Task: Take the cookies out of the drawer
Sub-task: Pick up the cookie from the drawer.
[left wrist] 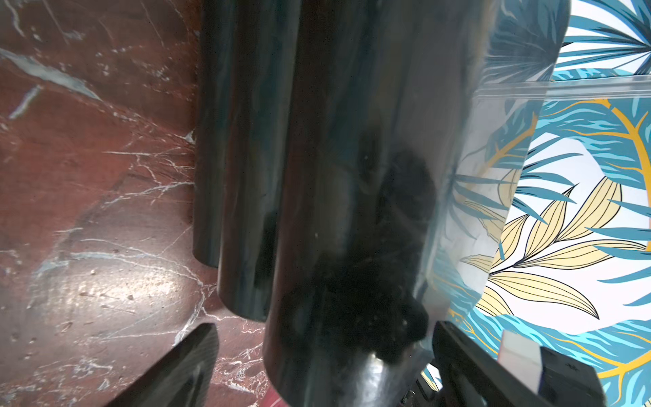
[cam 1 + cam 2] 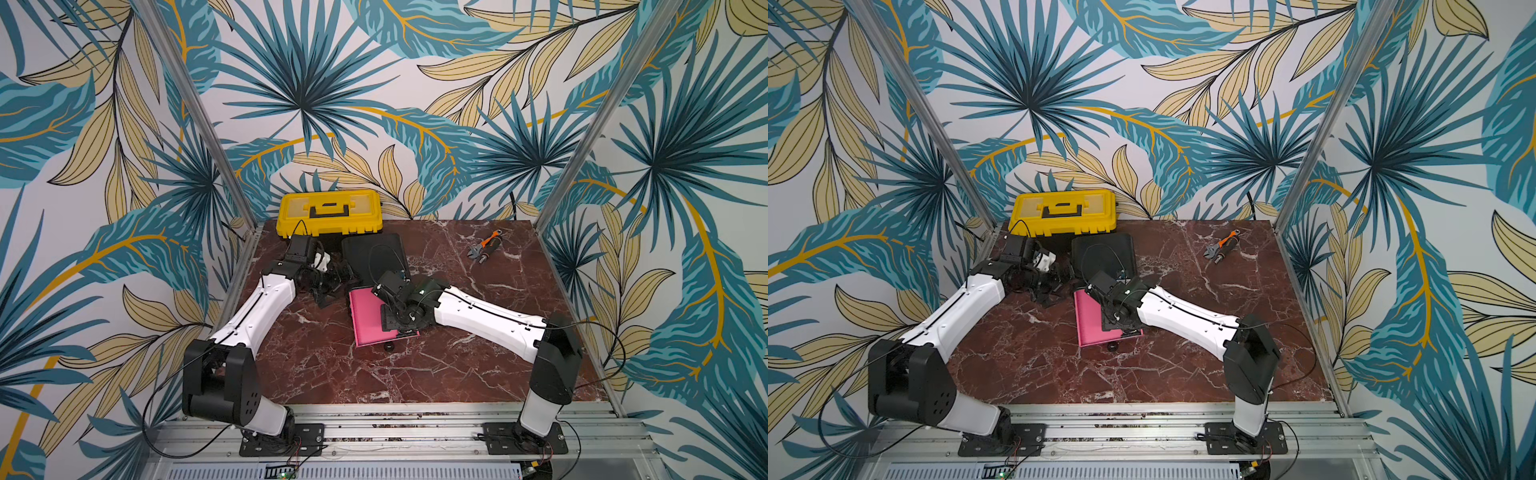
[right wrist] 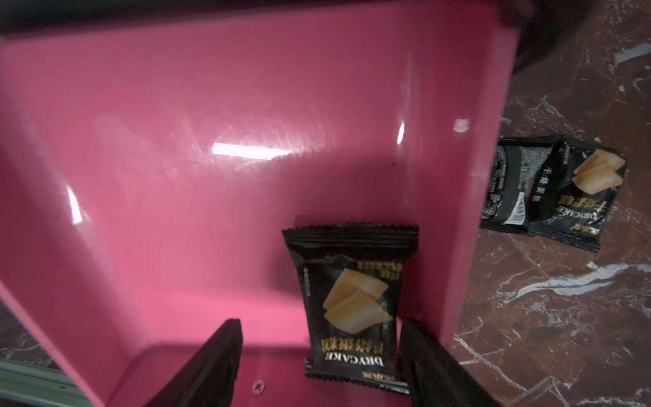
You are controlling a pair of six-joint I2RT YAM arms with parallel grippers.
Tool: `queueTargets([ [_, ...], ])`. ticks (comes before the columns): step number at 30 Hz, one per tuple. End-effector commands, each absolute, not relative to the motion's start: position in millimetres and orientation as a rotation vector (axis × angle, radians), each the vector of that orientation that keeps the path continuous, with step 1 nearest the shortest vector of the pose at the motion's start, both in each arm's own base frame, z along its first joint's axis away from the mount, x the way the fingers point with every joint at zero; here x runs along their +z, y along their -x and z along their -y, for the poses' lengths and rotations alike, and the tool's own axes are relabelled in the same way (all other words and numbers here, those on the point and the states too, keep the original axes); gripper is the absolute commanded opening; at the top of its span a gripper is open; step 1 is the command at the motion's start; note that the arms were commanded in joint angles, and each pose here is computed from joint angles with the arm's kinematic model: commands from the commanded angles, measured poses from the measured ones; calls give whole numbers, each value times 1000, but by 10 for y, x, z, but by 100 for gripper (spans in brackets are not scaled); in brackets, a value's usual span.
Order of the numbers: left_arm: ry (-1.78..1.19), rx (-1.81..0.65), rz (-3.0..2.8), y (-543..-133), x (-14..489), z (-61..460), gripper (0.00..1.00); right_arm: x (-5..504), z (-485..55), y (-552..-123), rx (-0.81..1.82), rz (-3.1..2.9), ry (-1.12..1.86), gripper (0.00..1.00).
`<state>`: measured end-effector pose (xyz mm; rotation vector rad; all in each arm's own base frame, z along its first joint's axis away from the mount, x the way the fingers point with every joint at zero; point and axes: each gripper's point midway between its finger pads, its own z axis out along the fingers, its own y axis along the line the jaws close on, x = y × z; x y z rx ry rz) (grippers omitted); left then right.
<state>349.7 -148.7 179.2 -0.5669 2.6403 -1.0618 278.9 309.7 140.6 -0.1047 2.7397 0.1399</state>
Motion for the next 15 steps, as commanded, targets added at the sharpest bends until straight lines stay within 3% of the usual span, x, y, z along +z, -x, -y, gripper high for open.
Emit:
queueTargets([
  [1, 505, -1076, -2619, -3540, 1938, 1511, 100, 1316, -3037, -2791, 42, -2748, 143, 76],
  [15, 483, -1058, -2625, -3531, 1972, 1498, 100, 1474, -3371, -2787, 103, -2690, 195, 76],
])
